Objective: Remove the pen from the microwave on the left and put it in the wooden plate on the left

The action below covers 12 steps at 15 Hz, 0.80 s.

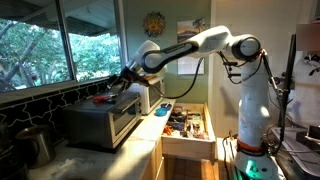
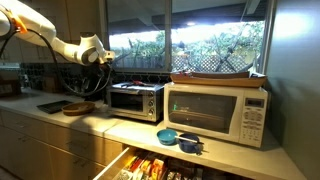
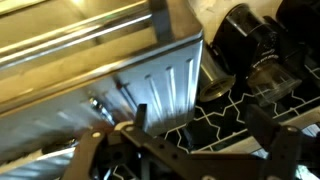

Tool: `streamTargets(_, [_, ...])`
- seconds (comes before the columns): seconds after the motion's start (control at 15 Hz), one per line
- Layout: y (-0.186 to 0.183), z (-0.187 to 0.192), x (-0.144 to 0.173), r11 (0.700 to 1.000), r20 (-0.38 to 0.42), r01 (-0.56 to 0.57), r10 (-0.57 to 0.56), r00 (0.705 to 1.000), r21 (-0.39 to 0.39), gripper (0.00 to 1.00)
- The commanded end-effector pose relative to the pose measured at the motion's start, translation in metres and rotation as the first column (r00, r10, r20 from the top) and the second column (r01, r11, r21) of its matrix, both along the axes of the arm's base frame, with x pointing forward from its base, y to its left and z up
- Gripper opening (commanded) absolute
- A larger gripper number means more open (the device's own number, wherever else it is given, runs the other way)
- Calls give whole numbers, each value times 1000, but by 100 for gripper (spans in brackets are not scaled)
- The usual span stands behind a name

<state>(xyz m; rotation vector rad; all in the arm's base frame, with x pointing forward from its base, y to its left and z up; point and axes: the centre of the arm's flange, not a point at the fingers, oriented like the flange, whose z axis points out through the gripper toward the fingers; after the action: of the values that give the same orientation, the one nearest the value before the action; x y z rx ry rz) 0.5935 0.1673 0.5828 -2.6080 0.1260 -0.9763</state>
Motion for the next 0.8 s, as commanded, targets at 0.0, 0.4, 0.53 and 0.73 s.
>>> streamTargets(0.0, [-15, 12, 2, 1000, 11, -3, 3, 1000, -17, 100])
streamTargets(0.4, [-40, 32, 2, 994, -181, -95, 84, 980, -53, 100])
streamTargets(0.53, [-48, 35, 4, 989, -294, -139, 116, 949, -58, 100])
streamTargets(0.73, [-59, 44, 9, 965, -390, -188, 105, 915, -181, 100])
